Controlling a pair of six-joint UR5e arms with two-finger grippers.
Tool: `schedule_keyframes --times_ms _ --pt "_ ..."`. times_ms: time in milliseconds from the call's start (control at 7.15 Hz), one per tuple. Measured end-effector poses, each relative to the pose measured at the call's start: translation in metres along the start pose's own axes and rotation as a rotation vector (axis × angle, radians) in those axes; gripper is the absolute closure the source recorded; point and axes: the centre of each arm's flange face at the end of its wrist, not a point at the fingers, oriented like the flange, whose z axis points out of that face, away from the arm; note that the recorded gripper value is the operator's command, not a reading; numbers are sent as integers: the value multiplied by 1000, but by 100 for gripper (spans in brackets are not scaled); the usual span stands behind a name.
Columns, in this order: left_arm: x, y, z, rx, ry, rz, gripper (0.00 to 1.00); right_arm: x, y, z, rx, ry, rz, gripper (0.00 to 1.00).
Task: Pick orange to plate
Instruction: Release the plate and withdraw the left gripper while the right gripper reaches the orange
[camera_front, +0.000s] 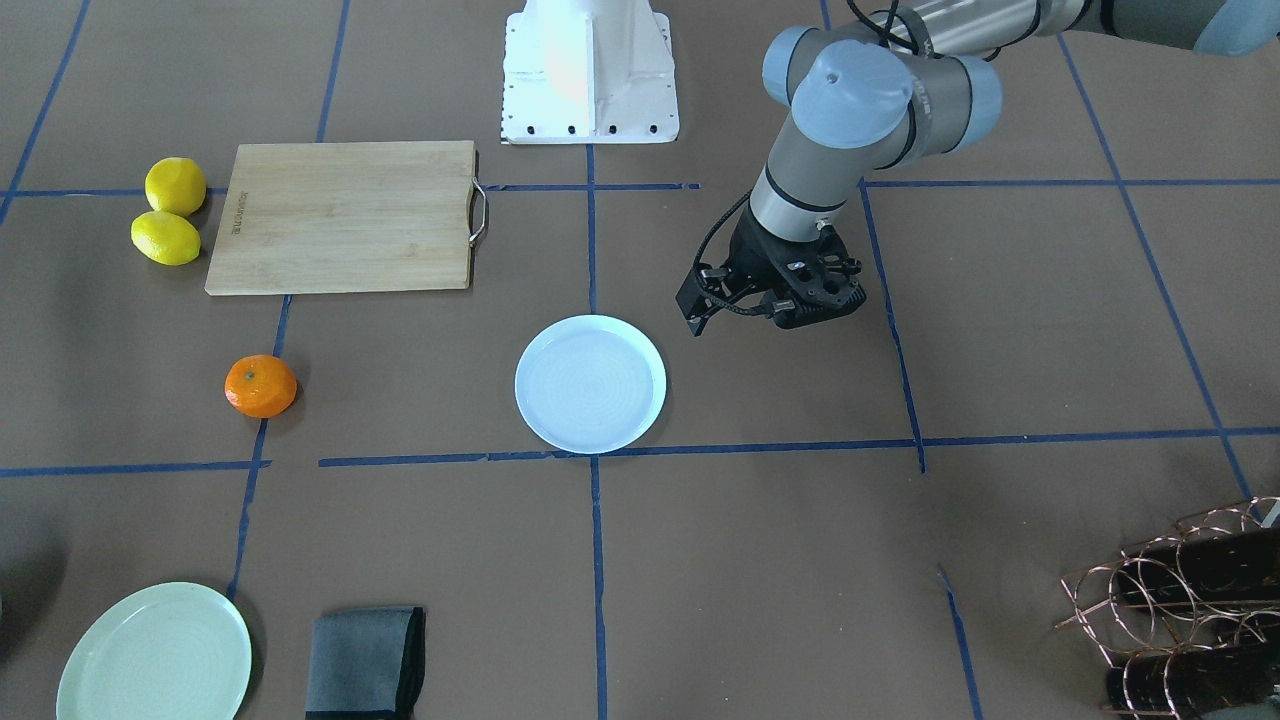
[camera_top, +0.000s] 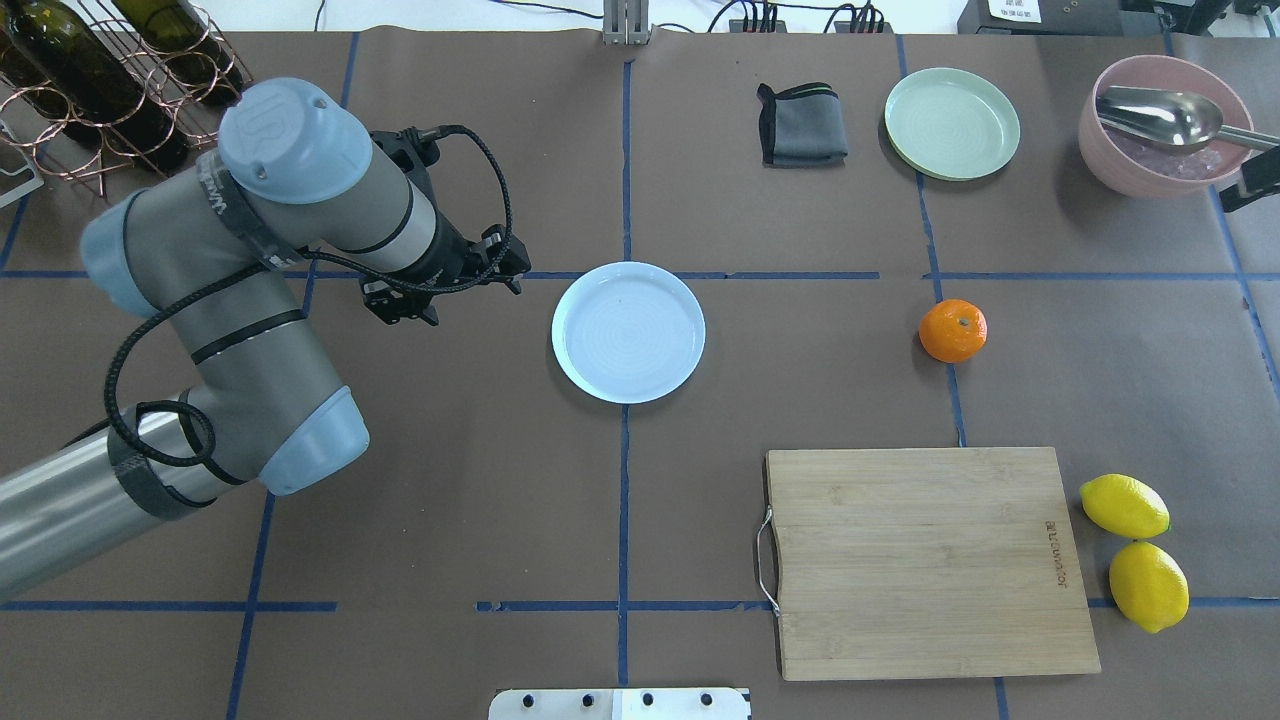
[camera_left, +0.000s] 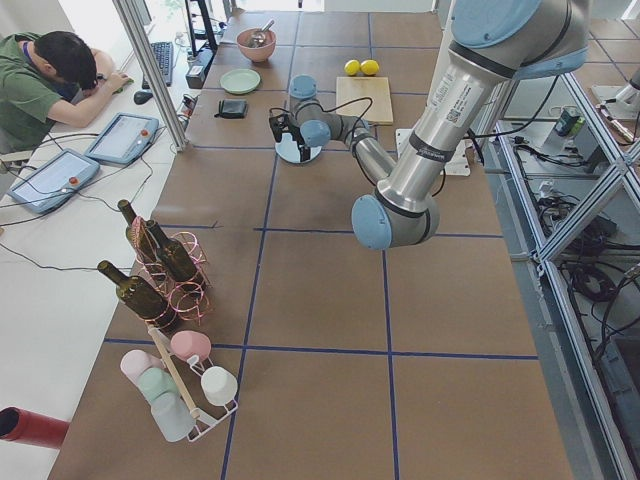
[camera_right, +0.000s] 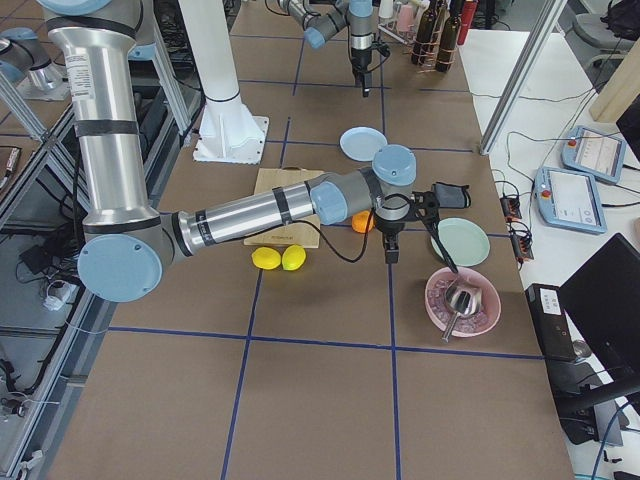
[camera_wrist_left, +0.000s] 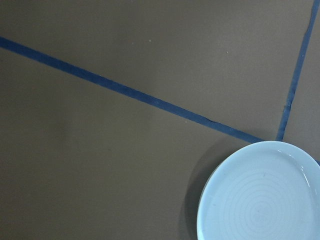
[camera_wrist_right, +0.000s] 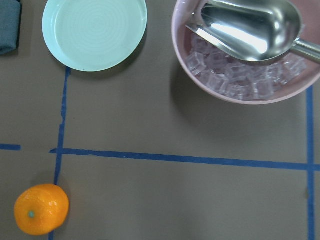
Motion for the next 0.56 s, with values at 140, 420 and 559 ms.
schedule_keyframes --times_ms 140,420,559 --pt "-11 -6 -20 13 -28 30 0 -39 8 32 17 8 11 0" --pt "-30 -24 -61 49 -68 63 0 -106 35 91 40 13 14 0" --pt "-43 -36 -82 75 -72 68 0 -130 48 114 35 21 4 0"
